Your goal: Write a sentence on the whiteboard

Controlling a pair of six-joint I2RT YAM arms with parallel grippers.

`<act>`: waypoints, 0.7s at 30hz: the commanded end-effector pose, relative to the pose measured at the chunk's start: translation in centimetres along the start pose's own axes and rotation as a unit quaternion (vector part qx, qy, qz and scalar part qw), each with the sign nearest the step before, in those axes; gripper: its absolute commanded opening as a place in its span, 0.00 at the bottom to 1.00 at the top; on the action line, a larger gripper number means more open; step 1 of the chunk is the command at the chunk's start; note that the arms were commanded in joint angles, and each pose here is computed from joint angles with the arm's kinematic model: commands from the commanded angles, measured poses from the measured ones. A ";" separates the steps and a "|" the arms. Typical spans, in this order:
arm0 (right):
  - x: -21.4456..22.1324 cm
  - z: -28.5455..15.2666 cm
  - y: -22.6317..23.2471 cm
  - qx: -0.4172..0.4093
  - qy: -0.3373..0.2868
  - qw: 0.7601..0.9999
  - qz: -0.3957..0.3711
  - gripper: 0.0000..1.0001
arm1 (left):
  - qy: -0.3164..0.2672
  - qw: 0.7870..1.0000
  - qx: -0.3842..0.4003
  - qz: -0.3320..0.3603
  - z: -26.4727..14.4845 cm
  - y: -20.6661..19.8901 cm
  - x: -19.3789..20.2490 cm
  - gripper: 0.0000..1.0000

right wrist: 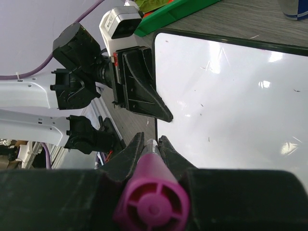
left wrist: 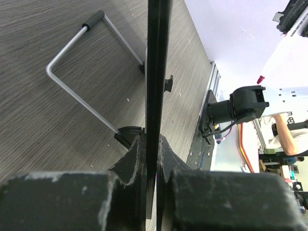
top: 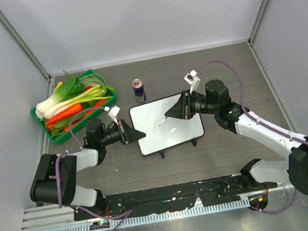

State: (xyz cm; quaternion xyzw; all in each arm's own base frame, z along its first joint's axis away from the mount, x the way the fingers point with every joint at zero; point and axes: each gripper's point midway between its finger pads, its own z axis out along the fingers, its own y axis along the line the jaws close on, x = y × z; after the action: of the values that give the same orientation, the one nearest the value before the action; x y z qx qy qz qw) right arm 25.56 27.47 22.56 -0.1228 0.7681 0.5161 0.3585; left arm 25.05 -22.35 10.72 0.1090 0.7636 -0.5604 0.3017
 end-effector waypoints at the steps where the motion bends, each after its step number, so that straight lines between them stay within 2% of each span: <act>1: -1.7 -0.7 1.2 -0.007 -0.031 0.999 -0.039 0.00 | -0.023 0.998 -0.050 0.004 -0.5 1.6 -0.1 0.00; 21: -0.4 -1.9 0.4 0.008 -0.039 0.998 -0.044 0.01 | -0.019 0.998 -0.053 -0.001 -0.2 2.1 0.0 0.00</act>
State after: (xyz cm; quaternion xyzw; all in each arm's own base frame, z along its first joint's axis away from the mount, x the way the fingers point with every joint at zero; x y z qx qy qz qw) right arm 24.43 26.14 22.26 -0.1239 0.7671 0.5000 0.3824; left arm 24.73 -22.21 10.78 0.1057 0.7651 -0.5580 0.3035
